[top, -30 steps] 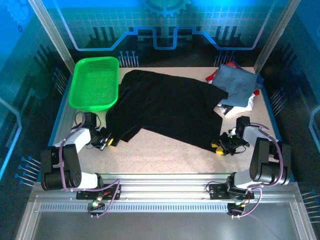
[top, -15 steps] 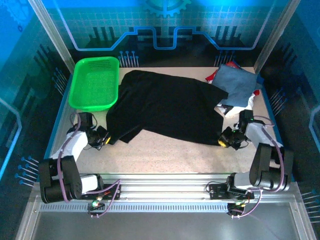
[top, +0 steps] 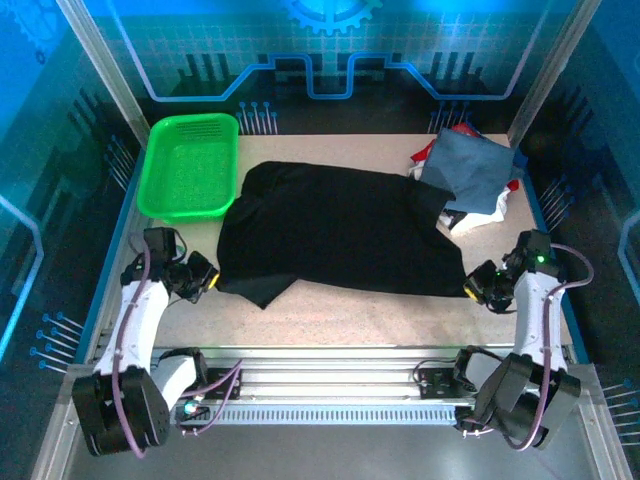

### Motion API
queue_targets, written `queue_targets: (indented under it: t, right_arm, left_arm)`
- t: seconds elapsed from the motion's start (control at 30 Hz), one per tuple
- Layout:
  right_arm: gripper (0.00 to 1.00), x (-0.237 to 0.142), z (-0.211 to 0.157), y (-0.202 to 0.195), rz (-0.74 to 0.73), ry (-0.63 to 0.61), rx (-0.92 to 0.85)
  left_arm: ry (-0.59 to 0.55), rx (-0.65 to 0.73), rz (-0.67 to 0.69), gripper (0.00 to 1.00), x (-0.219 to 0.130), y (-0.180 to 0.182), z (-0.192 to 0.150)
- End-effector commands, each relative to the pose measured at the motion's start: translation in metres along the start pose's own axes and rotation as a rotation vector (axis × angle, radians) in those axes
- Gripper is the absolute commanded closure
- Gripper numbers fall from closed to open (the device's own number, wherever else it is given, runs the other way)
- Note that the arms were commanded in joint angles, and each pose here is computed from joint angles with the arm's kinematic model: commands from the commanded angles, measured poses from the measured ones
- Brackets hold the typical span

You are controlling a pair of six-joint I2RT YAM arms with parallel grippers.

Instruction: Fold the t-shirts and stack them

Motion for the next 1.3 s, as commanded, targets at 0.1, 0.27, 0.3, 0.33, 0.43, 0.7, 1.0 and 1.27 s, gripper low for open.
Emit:
queue_targets:
  t: [0.1,0.27,0.3,0.33,0.43,0.7,1.0,1.27]
  right_arm:
    - [1.00,-0.020,-0.014,-0.004,-0.042,0.027,0.034]
    - [1.00,-0.019,-0.017,-0.007,-0.058,0.036,0.044]
    - [1.00,-0.020,-0.018,-0.006,-0.055,0.038,0.048]
    - [1.00,-0.023,-0.020,-0.004,-0.047,0.042,0.047]
    - [1.00,-0.035,-0.030,-0.006,-0.079,0.039,0.036]
    - [1.00,-0.012,-0.041,-0.008,-0.025,0.077,0.074]
    - [1.00,0.004,-0.028,0.004,0.029,0.080,0.022]
    - [1.00,0.021,0.008,0.014,0.043,0.078,-0.013]
  left_arm:
    - [0.006,-0.080,0.045,1.00,-0.038,0.020,-0.026]
    - [-0.040,-0.100,0.045,1.00,-0.052,0.032,-0.034]
    - [-0.039,-0.102,0.044,1.00,-0.055,0.033,-0.036]
    - [-0.045,-0.101,0.037,1.00,-0.060,0.033,-0.038]
    - [-0.081,-0.102,0.047,1.00,-0.082,0.041,-0.047]
    - [-0.071,-0.152,0.095,1.00,-0.069,0.065,-0.053]
    - [-0.066,-0.034,-0.026,1.00,-0.065,0.011,-0.029]
    - [-0.044,0.038,-0.028,1.00,-0.045,-0.018,-0.006]
Point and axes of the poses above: each hand's point on the last joint's axis, 136 mm out from that joint toward the fingers, its own x axis out along the fingers, its own y axis along the line the jaws close on, z = x × y, the point moved 4 cm from there along -x, back along the fingers, and after that the axes turned 11 degrees about -x, right-handed, at the moved point
